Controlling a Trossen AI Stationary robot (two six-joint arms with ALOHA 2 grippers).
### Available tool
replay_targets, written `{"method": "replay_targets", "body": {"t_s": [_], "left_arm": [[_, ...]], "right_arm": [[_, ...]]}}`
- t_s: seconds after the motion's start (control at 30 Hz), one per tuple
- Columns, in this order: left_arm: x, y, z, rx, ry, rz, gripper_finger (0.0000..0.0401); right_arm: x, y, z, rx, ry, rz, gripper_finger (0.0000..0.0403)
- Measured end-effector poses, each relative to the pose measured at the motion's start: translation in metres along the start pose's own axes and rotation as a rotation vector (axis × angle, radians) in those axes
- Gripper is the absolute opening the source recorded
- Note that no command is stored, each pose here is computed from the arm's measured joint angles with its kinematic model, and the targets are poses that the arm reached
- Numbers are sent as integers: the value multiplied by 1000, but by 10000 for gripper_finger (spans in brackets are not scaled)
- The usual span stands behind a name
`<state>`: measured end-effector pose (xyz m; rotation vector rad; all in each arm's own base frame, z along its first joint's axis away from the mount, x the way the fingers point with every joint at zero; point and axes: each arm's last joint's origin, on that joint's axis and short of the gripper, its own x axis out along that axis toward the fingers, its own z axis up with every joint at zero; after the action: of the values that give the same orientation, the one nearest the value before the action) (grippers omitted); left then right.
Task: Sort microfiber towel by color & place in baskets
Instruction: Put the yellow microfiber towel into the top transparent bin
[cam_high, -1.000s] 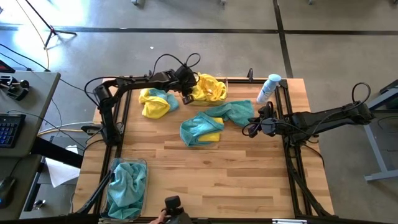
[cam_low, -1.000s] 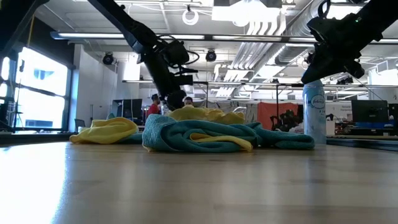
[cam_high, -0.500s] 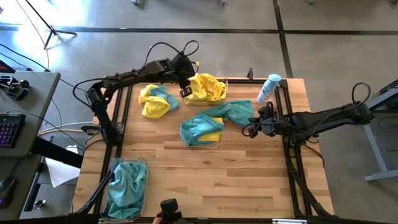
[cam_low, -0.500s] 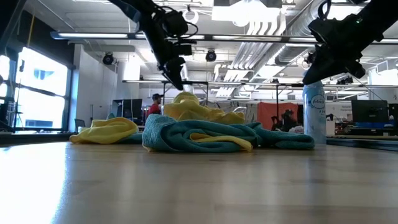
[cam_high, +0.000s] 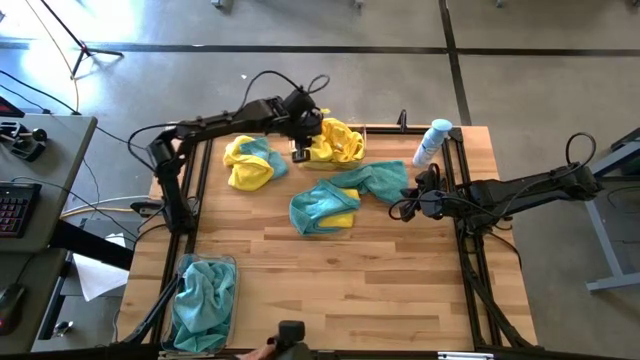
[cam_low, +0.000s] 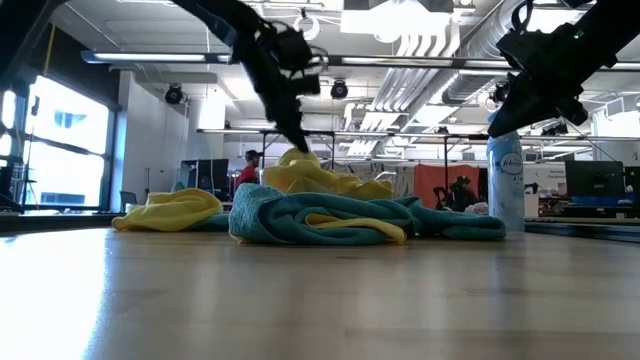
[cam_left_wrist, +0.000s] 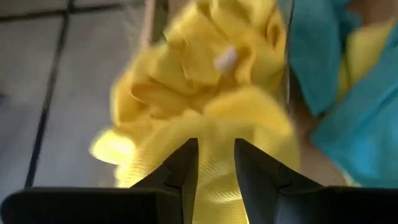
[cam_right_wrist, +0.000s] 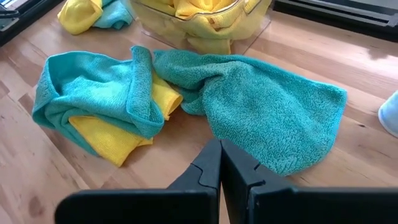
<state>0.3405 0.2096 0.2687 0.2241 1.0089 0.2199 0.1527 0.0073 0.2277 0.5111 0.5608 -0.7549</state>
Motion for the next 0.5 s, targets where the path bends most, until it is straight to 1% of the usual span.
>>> {"method": "replay_targets", "body": {"t_s": [0.1,0.23,0.37,0.5], "left_arm": [[20,2,-12,4,86,-29,92],[42,11,-26,-27,184,11,92],[60,15,-39,-60,227,-27,92],[73,14,-45,-86,259,-45,92]], "right_arm": [[0,0,0,0,-5,-4,0],[0,0,0,0,-5,-5,0],[0,0,0,-1,-5,-5,0],[0,0,0,-1,-6,-5,0]]}}
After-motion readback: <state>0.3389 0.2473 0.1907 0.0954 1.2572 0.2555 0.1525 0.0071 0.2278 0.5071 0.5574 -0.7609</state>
